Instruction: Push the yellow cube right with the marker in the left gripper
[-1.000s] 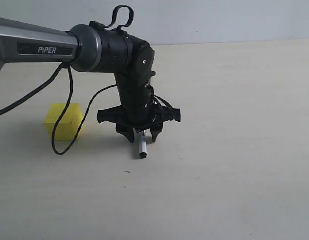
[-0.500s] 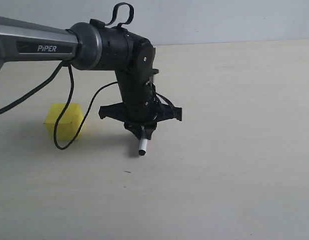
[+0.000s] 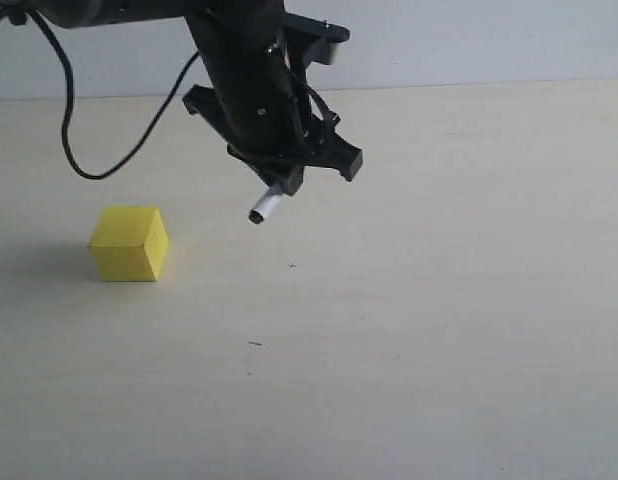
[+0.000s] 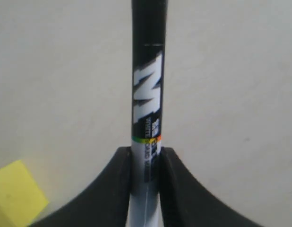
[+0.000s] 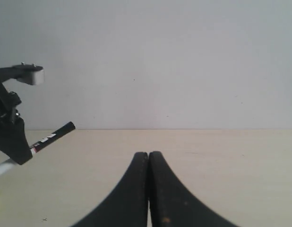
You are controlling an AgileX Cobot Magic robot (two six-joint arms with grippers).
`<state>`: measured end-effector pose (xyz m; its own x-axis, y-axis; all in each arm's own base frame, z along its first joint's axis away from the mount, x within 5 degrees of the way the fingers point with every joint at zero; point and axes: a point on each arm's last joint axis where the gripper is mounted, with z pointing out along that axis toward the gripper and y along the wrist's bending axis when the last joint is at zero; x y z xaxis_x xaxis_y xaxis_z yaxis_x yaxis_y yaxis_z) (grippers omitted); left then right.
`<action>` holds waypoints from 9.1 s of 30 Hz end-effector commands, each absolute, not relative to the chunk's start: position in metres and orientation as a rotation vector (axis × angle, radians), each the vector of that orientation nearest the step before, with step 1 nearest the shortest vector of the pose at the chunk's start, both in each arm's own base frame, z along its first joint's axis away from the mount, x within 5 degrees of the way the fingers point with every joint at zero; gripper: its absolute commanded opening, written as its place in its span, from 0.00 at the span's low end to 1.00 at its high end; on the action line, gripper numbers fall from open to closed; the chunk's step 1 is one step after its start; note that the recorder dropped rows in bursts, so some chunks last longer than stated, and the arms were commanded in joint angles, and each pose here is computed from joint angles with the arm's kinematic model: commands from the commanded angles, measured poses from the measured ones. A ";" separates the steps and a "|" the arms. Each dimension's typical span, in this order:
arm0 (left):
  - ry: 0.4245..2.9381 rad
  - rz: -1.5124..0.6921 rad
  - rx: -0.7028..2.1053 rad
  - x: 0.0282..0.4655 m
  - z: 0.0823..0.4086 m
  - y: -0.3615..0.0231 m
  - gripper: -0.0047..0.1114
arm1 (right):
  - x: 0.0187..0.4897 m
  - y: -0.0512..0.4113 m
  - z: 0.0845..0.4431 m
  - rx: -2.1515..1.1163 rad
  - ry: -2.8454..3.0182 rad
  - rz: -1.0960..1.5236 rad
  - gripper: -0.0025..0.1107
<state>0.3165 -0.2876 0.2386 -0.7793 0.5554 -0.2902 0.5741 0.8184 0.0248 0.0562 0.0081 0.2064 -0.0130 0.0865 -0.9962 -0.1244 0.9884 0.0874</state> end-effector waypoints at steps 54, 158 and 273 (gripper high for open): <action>2.154 0.240 2.044 0.348 0.185 0.007 0.04 | 0.056 0.008 0.206 -0.033 1.569 0.157 0.02; 2.420 -0.242 2.098 0.330 0.154 -0.105 0.04 | 0.056 0.008 0.206 -0.033 1.569 0.157 0.02; 2.122 -0.068 2.192 0.363 0.169 -0.182 0.04 | 0.056 0.008 0.206 -0.033 1.569 0.157 0.02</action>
